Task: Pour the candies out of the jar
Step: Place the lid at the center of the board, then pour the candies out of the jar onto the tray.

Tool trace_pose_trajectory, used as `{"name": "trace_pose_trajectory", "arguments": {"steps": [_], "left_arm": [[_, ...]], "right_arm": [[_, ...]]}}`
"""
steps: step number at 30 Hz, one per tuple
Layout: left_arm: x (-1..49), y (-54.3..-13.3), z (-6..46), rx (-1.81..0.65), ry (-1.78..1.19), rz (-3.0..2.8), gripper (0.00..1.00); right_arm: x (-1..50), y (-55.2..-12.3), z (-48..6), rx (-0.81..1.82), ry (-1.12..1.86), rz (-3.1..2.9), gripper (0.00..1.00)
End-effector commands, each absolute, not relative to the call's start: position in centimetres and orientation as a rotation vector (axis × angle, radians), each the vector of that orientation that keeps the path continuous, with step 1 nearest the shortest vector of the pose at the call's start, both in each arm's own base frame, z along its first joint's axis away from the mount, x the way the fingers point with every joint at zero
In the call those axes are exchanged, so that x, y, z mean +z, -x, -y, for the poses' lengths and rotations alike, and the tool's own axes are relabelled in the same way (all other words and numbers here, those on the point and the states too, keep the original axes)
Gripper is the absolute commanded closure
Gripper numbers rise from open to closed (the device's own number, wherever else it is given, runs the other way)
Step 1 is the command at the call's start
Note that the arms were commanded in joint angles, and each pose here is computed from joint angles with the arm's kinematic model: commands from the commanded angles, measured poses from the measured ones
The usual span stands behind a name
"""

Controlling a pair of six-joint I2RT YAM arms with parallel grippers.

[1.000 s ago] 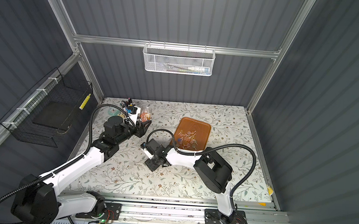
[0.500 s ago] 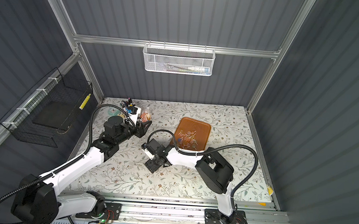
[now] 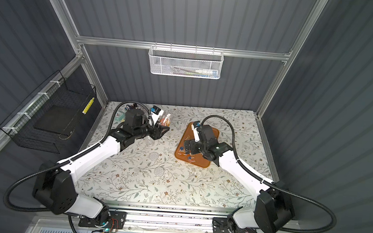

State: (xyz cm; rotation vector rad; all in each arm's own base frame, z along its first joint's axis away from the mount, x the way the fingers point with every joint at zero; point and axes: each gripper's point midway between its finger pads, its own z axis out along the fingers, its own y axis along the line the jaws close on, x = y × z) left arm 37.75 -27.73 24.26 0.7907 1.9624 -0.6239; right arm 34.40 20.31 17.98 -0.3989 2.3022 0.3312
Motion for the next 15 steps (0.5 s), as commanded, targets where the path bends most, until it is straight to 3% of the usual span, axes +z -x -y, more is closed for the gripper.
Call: {"name": "trace_pose_trajectory", "arguments": {"steps": [1,15], "left_arm": [[21.8,-36.7,29.5,-0.625,-0.973,-2.077,1.0],[16.7,-39.7,34.8,-0.601,-1.275,-2.247,1.0]], "right_arm": [[17.9,-35.1,-17.0,0.253,0.268,-2.295,0.01],[18.2,-36.4,-9.3,0.213,-0.029,-2.206,0.01]]}}
